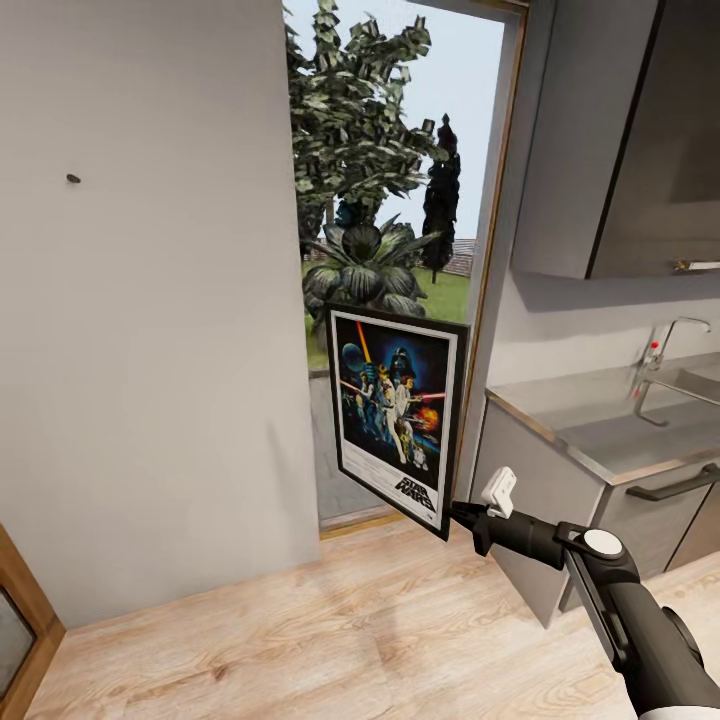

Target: Pick up the poster from the kitchen countertop and hang it on one of the wall nails in the kitchen.

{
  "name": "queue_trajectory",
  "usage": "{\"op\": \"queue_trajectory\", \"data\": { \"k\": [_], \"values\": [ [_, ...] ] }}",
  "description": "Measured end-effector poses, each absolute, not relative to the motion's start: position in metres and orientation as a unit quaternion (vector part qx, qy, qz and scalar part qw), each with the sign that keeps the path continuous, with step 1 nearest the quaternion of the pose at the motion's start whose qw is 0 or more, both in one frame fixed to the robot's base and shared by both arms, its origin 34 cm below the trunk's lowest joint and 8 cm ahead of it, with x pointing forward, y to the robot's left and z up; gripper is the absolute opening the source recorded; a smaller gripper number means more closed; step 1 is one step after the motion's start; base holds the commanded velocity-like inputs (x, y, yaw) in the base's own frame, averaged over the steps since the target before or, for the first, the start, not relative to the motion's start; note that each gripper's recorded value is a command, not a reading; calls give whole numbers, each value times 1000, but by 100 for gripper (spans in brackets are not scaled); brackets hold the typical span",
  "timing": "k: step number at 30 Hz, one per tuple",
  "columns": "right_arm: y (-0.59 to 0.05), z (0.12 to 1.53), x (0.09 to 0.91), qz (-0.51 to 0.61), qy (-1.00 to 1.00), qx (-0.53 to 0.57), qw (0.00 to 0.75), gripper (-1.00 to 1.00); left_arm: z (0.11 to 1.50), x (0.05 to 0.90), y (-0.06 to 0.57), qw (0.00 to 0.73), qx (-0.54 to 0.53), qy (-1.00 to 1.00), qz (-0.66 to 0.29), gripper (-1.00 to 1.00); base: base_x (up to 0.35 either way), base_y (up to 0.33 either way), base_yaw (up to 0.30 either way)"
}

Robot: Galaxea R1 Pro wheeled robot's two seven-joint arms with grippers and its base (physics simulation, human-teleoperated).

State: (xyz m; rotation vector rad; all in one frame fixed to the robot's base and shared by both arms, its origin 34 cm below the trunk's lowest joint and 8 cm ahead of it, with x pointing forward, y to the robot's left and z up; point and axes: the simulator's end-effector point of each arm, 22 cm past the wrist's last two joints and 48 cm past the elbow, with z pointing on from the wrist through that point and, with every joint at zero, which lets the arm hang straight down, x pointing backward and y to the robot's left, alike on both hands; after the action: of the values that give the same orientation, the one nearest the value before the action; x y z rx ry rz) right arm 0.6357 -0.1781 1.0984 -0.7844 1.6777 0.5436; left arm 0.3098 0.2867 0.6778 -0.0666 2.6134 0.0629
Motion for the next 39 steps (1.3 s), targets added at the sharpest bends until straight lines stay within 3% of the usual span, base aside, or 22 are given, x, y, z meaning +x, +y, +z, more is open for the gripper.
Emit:
{"op": "queue_trajectory", "data": {
  "k": [20, 39],
  "values": [
    [-178, 1098, 635, 232, 715, -335, 569, -100, 678, 310, 287, 260, -25, 965, 23, 100, 0, 20, 10],
    [-178, 1097, 636, 232, 715, -335, 568, -100, 678, 310, 287, 260, -26, 965, 22, 100, -125, 267, 247]
  ]
}}
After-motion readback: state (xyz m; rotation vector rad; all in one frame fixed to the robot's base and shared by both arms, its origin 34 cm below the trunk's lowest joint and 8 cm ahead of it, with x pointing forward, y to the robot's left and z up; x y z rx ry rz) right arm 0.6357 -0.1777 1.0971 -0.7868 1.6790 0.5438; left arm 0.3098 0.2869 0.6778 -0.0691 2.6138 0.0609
